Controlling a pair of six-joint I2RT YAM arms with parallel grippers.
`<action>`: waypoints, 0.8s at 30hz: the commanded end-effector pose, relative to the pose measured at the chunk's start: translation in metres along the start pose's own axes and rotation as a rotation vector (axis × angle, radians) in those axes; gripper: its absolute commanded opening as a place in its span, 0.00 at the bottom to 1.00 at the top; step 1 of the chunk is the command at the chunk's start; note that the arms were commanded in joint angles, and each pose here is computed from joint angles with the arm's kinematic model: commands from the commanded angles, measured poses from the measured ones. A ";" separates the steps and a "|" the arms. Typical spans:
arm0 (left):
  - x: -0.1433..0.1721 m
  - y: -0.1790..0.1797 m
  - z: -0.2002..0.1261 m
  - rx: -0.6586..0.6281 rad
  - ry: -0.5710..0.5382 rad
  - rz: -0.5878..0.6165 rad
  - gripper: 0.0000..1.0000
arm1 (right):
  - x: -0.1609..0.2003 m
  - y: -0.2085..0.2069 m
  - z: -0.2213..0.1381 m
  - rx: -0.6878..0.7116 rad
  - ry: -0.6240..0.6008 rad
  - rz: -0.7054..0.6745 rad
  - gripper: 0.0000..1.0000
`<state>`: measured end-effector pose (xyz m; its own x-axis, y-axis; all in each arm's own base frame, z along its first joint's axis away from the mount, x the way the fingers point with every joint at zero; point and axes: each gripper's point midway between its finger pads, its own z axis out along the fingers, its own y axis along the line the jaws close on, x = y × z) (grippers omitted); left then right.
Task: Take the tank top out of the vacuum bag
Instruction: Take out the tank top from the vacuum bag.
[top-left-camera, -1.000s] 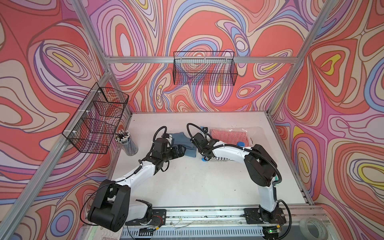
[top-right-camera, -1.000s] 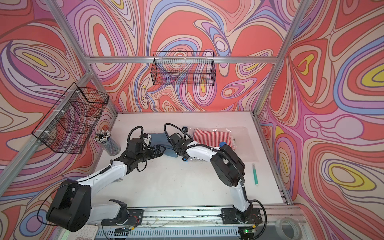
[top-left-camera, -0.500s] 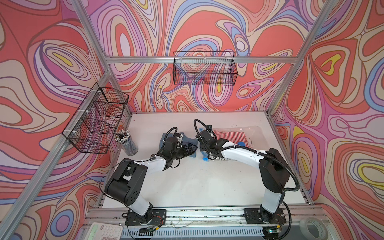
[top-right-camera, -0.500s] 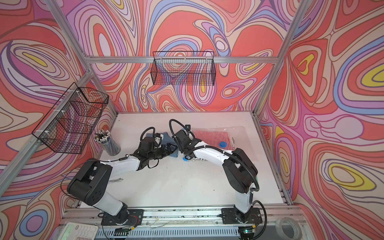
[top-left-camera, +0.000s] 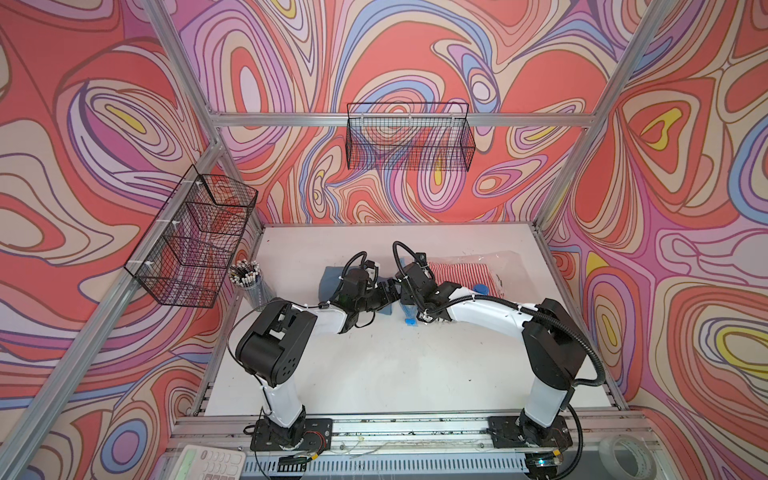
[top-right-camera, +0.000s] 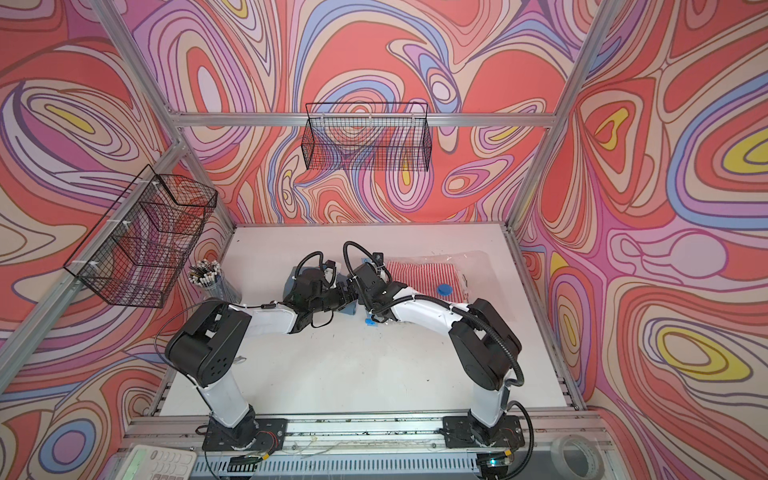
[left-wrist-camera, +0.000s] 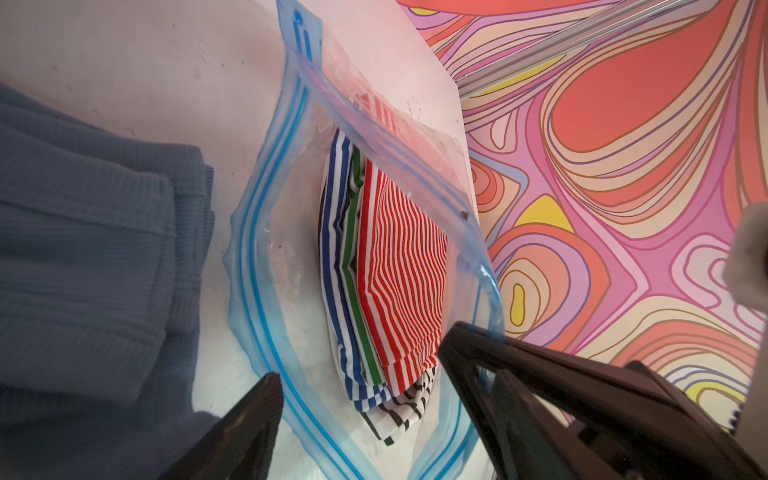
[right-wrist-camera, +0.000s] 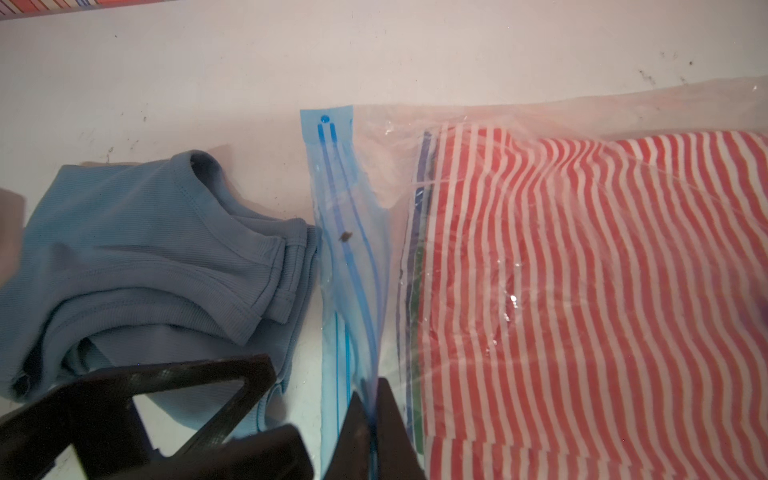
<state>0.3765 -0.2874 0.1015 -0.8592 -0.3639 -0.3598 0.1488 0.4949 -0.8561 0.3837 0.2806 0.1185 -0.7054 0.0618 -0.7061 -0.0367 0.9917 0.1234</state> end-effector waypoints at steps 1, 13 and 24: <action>-0.005 -0.016 0.008 0.082 -0.006 -0.014 0.74 | -0.017 0.012 -0.013 -0.067 -0.055 0.063 0.00; -0.006 -0.014 0.020 0.128 -0.009 -0.041 0.70 | -0.026 0.017 -0.025 -0.110 -0.071 0.071 0.00; -0.005 -0.011 0.042 0.129 0.006 -0.038 0.68 | -0.027 0.024 -0.027 -0.158 -0.080 0.104 0.00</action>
<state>0.3929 -0.3138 0.0870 -0.8733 -0.3782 -0.3070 0.1369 0.4141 -0.8999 0.3819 0.2902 0.1395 -0.6805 0.1212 -0.7227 -0.0656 0.9722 0.2248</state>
